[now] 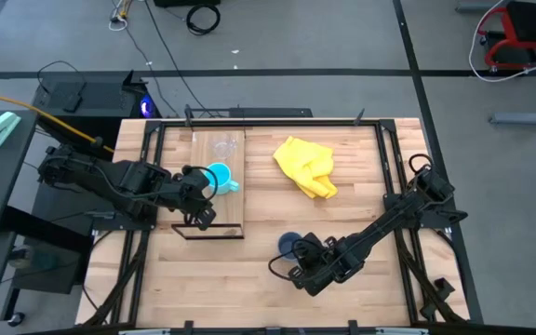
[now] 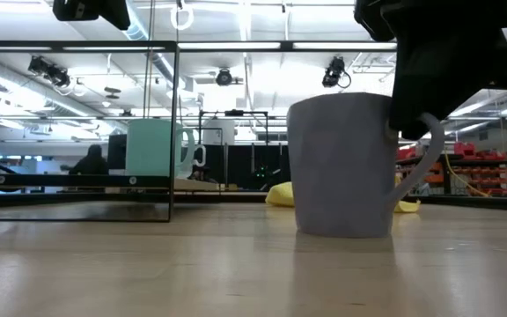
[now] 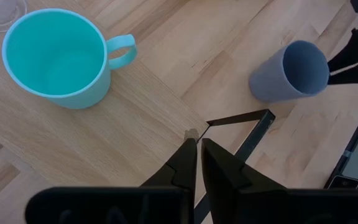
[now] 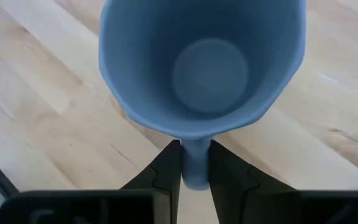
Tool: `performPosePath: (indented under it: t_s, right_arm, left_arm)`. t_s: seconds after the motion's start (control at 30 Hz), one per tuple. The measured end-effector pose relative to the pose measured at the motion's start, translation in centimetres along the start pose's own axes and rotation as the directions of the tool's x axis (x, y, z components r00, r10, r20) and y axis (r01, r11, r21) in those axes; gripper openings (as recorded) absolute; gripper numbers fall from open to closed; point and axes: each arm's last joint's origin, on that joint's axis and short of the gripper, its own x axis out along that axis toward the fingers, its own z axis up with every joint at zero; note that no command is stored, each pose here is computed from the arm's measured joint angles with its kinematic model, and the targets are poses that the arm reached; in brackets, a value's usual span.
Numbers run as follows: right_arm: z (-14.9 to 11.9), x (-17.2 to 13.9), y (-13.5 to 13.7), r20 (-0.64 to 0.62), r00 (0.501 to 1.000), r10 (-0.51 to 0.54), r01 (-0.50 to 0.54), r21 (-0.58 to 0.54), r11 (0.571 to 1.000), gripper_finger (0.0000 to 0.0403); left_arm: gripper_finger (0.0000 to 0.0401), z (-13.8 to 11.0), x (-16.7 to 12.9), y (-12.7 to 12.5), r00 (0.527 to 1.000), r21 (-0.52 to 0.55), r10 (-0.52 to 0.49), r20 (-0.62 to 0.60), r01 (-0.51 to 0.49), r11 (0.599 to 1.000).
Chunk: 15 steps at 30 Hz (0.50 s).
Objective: Stack small to large cups/mugs on shelf
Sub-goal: Put the blue mug on the shelf
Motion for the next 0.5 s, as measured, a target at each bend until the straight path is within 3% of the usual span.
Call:
performPosePath:
  t_s: [0.5]
  right_arm:
    - [3.6,0.3,-1.5,0.005,0.994,-0.113,0.113,-0.076,0.991,0.0078]
  left_arm:
    - [0.0033,0.0,0.0,0.0,1.0,0.002,0.0,0.0,0.0,1.0]
